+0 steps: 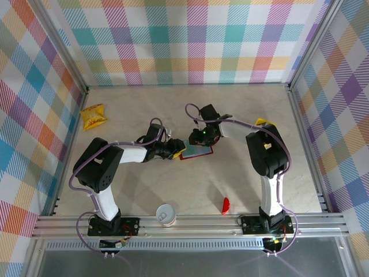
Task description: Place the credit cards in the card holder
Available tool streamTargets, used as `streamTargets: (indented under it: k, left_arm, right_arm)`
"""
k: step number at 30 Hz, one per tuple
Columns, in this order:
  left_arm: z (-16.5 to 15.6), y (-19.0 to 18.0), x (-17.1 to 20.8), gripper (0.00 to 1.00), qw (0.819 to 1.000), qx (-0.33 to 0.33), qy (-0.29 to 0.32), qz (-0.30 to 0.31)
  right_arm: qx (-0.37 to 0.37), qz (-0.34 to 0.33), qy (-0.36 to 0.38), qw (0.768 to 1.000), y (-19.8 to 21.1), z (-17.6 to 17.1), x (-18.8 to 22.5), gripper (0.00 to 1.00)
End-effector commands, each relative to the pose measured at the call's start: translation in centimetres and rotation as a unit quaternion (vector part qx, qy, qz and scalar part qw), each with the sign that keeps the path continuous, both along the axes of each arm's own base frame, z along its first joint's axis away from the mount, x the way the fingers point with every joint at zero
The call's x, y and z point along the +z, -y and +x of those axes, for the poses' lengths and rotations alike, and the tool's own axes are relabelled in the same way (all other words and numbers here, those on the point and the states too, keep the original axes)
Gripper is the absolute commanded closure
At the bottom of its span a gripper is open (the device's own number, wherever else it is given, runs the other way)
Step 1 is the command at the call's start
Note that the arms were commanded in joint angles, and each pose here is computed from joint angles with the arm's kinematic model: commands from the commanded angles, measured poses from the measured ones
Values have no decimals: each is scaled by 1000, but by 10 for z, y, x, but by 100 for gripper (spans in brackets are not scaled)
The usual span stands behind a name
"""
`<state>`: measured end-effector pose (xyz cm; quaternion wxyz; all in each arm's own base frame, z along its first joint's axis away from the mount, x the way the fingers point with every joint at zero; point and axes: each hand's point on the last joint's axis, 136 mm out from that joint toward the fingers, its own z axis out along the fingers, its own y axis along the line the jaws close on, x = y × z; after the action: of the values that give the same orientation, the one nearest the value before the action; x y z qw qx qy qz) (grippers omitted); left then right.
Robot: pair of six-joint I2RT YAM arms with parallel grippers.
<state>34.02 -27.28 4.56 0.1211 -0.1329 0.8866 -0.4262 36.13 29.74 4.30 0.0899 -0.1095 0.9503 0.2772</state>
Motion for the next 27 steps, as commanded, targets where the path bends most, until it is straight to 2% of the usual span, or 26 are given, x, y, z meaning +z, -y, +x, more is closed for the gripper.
streamTargets:
  k: [1, 9, 27]
  left_arm:
    - [-4, -2, -3, 59, 1000, 0, -6, 7]
    - [-3, -1, -3, 59, 1000, -2, -6, 6]
    - [-4, -1, -6, 60, 1000, -3, -8, 6]
  right_arm:
    - [15, 2, -7, 1000, -2, 1, -2, 73]
    - [21, 6, -18, 1000, -8, -1, -7, 72]
    - [39, 35, -27, 998, -27, -12, 0, 80]
